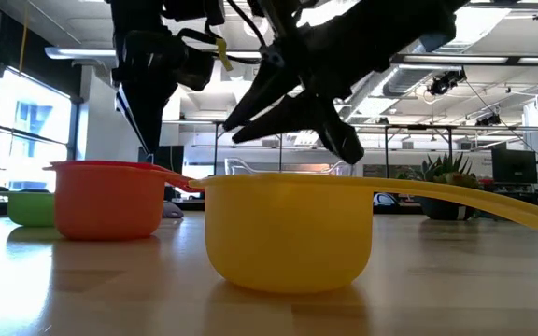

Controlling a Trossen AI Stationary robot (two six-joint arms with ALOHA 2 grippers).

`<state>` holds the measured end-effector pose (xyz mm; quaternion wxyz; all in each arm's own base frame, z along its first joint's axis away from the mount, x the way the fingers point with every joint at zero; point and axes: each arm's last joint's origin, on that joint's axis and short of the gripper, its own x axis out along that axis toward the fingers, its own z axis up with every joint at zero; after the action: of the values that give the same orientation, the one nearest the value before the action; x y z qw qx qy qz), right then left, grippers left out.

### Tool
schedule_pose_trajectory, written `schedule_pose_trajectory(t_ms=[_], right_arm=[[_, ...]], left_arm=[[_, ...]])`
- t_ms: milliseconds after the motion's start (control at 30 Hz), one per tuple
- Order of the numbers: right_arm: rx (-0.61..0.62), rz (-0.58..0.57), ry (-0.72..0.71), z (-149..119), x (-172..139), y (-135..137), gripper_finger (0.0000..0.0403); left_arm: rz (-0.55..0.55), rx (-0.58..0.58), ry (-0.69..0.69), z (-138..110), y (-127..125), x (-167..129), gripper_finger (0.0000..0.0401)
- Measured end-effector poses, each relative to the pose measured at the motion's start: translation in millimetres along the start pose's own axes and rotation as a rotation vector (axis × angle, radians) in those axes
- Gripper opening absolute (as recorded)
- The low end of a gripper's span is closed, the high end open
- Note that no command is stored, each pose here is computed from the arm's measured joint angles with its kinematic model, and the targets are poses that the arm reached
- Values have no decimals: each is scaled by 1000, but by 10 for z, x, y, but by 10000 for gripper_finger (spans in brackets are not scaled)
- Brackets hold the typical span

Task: Nest measuring cups in basket
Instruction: Stack the red measuring cup on top of the orange measuring cup

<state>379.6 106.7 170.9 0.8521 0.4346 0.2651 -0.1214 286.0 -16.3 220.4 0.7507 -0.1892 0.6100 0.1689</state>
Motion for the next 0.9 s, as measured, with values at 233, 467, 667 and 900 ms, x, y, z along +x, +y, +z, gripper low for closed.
schedule_pose_trajectory(t_ms=[233, 467, 667, 900], right_arm=[[61, -3, 29, -82, 129, -75, 48], [151, -19, 9, -141, 236, -139, 48], [227, -5, -33, -197, 360, -194, 48], [300, -38, -64, -261, 425, -260, 48]], left_arm=[[-5, 6, 2, 2, 2, 0, 39], [-57, 48, 106, 3, -63, 179, 20], [-13, 85, 133, 7, -92, 320, 2], [15, 100, 117, 21, -90, 347, 1]])
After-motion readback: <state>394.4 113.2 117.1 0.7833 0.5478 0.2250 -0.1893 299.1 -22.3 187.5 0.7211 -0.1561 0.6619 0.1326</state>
